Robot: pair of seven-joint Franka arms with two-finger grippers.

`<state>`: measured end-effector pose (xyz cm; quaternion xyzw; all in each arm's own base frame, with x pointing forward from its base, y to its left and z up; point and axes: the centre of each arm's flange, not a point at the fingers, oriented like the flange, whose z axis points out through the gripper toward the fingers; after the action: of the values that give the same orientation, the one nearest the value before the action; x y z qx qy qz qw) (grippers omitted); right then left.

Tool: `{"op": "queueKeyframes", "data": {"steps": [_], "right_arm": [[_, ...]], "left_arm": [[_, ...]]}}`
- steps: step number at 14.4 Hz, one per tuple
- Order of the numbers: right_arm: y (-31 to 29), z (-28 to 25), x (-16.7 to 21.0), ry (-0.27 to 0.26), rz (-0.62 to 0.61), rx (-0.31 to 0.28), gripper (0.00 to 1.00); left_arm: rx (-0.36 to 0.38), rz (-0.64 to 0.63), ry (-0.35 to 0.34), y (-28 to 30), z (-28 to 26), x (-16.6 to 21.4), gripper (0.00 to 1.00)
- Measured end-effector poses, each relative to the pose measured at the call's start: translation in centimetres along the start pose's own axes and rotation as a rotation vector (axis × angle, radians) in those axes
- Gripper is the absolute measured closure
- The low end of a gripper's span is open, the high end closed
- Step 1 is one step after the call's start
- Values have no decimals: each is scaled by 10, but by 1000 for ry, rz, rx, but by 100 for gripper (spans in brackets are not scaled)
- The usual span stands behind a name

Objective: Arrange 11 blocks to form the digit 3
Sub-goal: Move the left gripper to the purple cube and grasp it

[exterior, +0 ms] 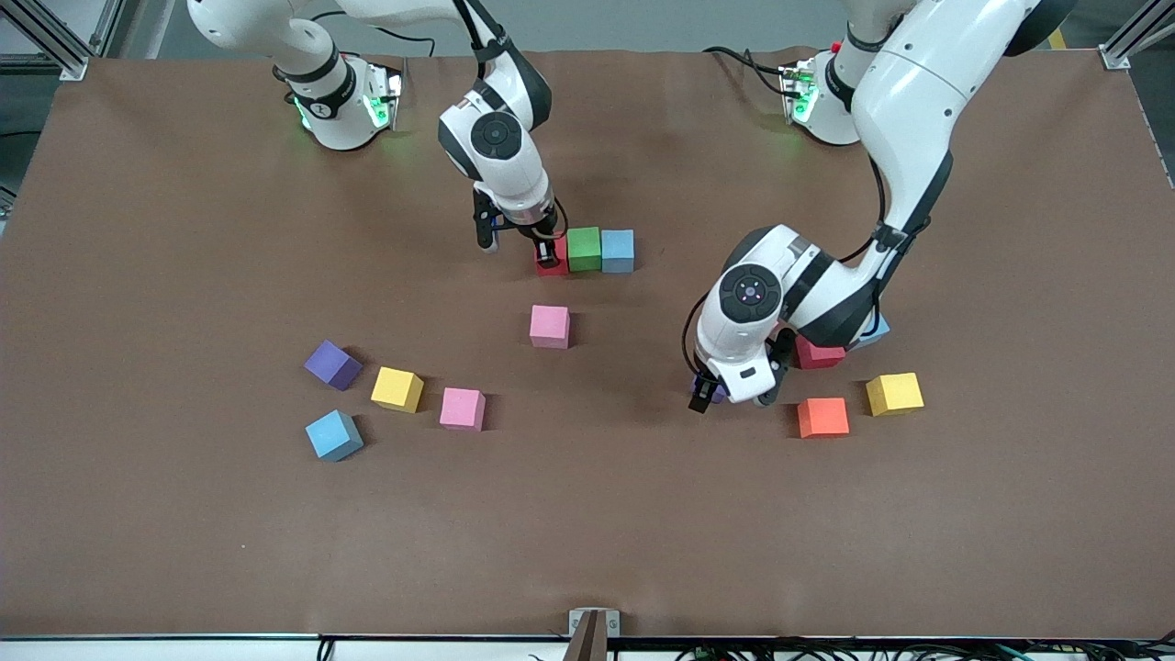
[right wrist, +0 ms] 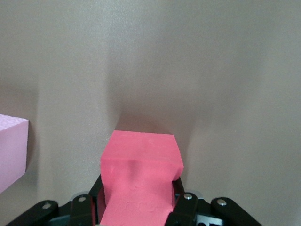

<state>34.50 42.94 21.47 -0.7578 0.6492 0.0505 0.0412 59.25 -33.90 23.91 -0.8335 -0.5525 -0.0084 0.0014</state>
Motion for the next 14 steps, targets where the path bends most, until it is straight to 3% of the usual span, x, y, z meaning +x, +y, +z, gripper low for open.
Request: {"op": "queueKeyframes", "data": {"steps": [3, 8, 14], "right_arm": [[0, 0, 0, 0, 0, 0, 42], [-1, 5, -2, 3, -2, -1, 0], [-3, 2, -7, 17, -7, -36, 0]], "left_arm": [[30, 12, 10, -2, 11, 4, 0], [55, 24, 27, -6, 23, 6, 0], [69, 46, 42, -11, 31, 17, 0]]}}
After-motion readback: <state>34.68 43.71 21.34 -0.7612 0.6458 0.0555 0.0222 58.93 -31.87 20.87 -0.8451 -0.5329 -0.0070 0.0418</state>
